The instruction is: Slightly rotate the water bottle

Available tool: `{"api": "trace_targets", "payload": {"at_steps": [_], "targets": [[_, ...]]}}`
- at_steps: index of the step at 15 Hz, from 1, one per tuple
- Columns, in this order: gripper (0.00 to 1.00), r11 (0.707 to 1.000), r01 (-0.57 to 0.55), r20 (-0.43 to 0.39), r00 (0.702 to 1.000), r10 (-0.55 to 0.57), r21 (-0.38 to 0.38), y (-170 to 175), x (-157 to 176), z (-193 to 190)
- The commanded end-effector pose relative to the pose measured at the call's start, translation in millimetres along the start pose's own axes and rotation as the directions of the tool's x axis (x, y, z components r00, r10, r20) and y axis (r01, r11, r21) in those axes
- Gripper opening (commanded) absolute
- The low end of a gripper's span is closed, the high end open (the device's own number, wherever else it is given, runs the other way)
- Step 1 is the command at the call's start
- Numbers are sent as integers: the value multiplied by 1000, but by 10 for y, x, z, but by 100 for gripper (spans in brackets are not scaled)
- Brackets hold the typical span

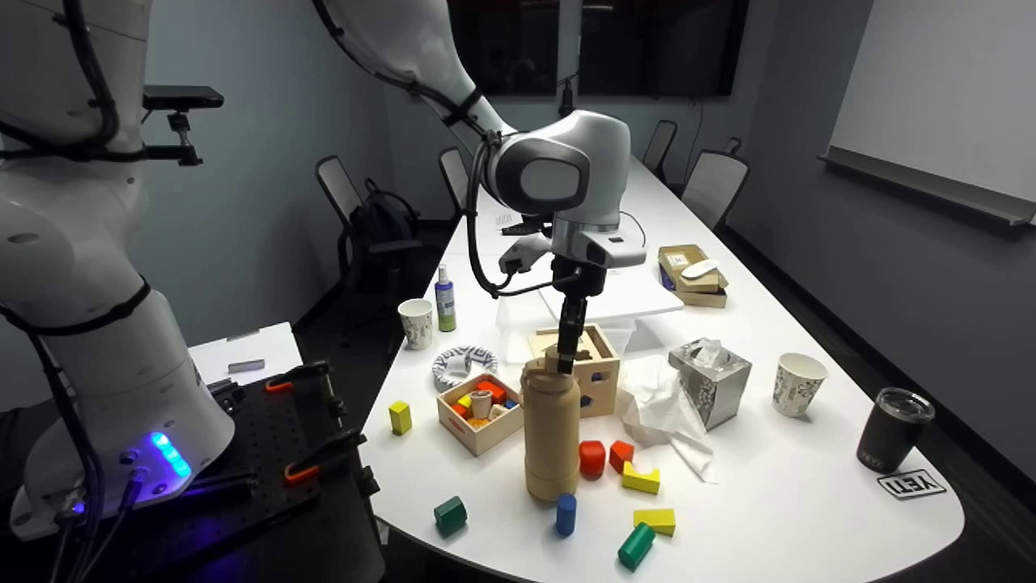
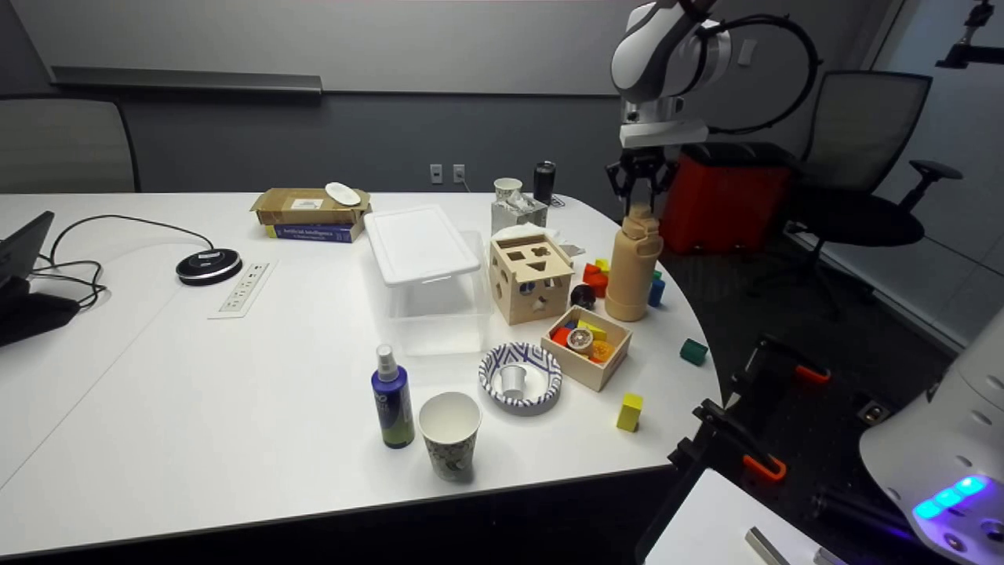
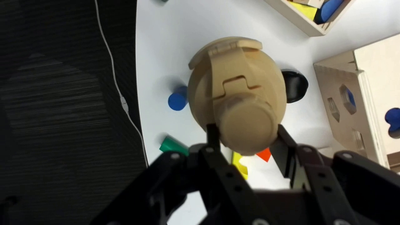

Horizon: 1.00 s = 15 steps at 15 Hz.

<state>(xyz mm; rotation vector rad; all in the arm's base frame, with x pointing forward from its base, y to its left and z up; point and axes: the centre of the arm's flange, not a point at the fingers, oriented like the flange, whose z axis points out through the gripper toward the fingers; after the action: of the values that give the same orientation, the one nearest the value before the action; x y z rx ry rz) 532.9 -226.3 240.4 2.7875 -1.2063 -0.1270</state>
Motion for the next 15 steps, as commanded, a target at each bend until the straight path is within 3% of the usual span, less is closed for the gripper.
{"api": "trace_targets", "payload": {"at_steps": [1, 9, 15], "targets": [[20, 994, -113, -25, 993, 113, 15, 47, -46, -143], [20, 944, -330, -31, 944, 329, -6, 32, -86, -147], [20, 883, -464, -94, 884, 457, -71, -16, -142, -144]]}}
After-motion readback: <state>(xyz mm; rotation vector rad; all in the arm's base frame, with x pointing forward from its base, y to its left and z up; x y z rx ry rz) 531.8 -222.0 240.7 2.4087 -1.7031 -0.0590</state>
